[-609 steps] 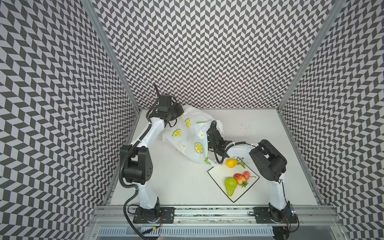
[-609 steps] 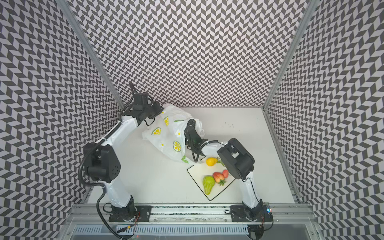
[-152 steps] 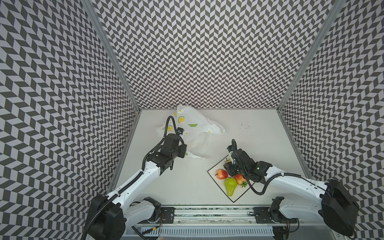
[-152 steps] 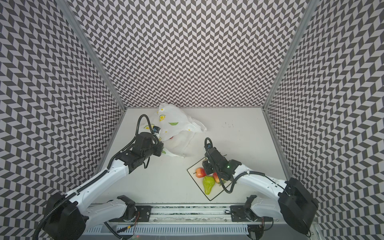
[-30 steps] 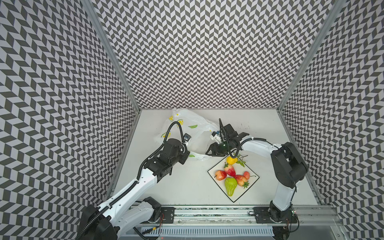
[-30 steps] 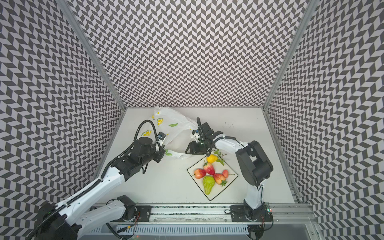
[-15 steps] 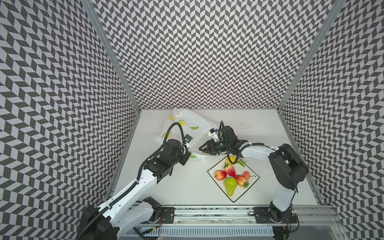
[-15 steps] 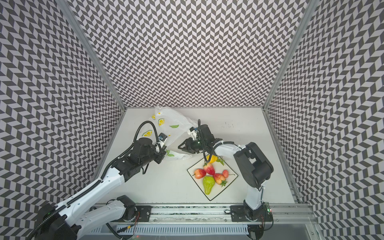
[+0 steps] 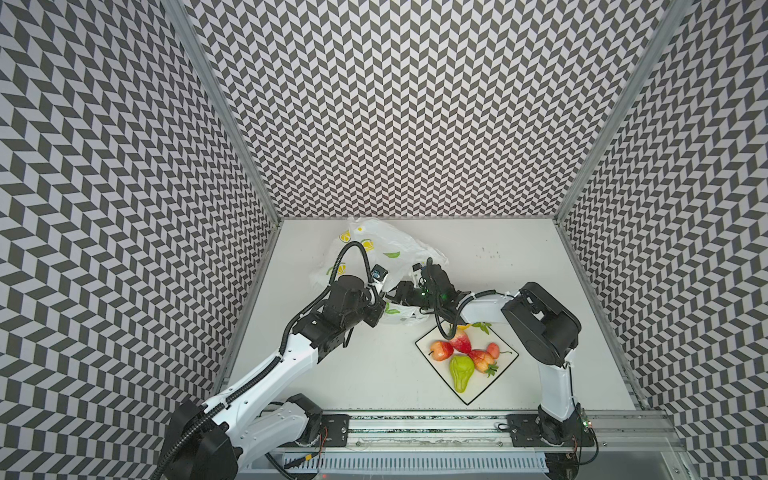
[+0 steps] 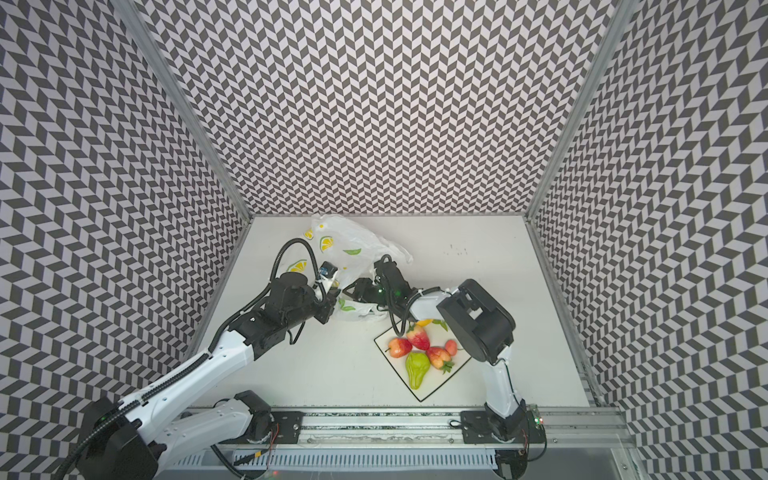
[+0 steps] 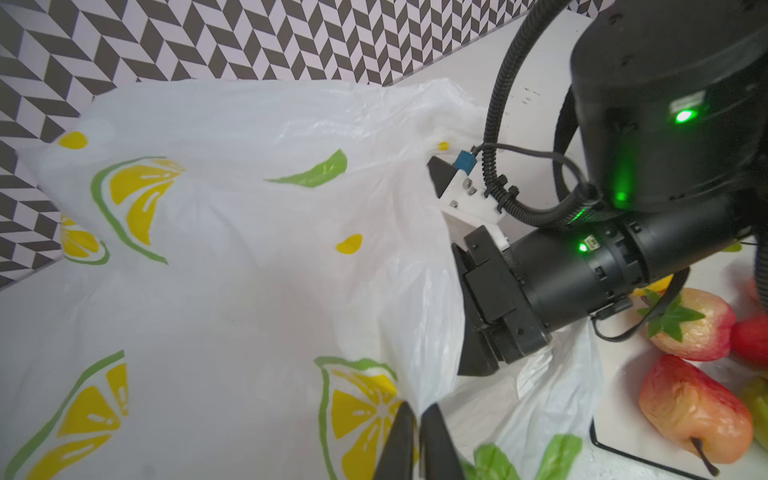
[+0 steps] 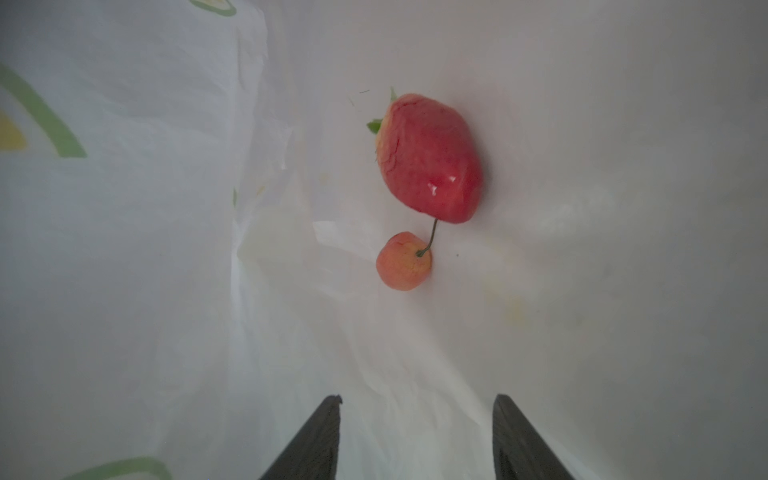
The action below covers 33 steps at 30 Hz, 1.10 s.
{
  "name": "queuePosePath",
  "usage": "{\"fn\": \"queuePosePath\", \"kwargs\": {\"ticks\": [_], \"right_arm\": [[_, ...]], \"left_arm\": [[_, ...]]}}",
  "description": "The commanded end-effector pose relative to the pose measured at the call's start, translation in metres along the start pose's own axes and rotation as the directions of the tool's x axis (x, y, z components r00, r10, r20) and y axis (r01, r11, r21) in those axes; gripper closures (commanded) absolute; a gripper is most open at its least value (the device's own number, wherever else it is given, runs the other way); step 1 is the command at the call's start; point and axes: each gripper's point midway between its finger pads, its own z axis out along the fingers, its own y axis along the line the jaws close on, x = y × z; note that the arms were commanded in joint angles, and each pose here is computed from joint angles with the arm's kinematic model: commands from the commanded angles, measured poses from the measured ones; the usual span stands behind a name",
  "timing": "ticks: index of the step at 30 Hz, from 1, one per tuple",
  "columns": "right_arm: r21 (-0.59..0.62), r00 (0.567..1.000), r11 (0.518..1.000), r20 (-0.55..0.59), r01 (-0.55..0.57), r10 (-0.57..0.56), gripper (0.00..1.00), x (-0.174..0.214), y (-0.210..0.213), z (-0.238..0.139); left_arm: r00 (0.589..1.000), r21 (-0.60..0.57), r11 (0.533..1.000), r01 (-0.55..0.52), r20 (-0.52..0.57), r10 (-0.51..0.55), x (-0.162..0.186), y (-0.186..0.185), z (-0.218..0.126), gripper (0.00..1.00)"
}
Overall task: Take the fake fruits out of the plastic bag
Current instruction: 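Lift the bag opening with the left gripper while right gripper reaches deeper inside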
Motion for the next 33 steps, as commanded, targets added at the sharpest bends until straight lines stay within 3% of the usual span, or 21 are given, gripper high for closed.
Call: {"fn": "queuePosePath", "kwargs": {"ticks": [1,3,5,7,11,14,16,21,26,29,33], "right_arm": [[-0.022,0.993,1.0,0.113,0.021,-0.019,0.36,-0.023,0.019,0.0],[-0.004,0.993,1.0,0.116,0.025,-0.024,0.34,-0.023,0.015,0.0],[0.002,0.993,1.0,0.111,0.025,-0.025,0.33,-0.021,0.012,0.002],[0.003,0.994,1.0,0.102,0.029,-0.029,0.33,-0.018,0.012,0.004],[-0.003,0.995,0.998,0.084,0.055,-0.055,0.32,-0.009,0.017,0.008],[-0.013,0.994,0.996,0.068,0.092,-0.091,0.32,0.001,0.027,0.01],[-0.028,0.992,0.993,0.056,0.113,-0.111,0.31,0.008,0.034,0.013],[-0.077,0.992,0.989,0.015,0.125,-0.125,0.29,0.022,0.046,0.023],[-0.076,0.989,0.986,0.013,0.149,-0.148,0.28,0.023,0.055,0.03],[-0.089,0.982,0.979,-0.032,0.183,-0.186,0.28,0.041,0.064,0.036],[-0.111,0.963,0.964,-0.096,0.242,-0.253,0.31,0.07,0.077,0.038]], "left_arm": [[0.982,-0.022,0.993,0.115,0.155,-0.111,-0.049,0.008,-0.02,0.51],[0.95,-0.069,0.972,0.226,0.236,-0.204,-0.066,0.023,-0.036,0.31],[0.897,-0.13,0.918,0.374,0.3,-0.323,-0.077,0.044,-0.052,0.2],[0.843,-0.17,0.846,0.506,0.307,-0.442,-0.076,0.062,-0.06,0.18],[0.705,-0.294,0.641,0.709,0.268,-0.657,-0.048,0.102,-0.068,0.15],[0.604,-0.342,0.52,0.783,0.218,-0.767,-0.024,0.123,-0.065,0.09],[0.552,-0.362,0.467,0.807,0.179,-0.814,-0.012,0.129,-0.059,0.06],[0.498,-0.363,0.426,0.829,0.13,-0.858,0.003,0.131,-0.043,0.02],[0.407,-0.406,0.349,0.845,0.064,-0.911,0.037,0.127,-0.02,0.0],[0.381,-0.423,0.322,0.847,0.059,-0.923,0.052,0.132,-0.009,0.0],[0.384,-0.428,0.316,0.847,0.081,-0.92,0.061,0.149,0.0,0.09]]}}
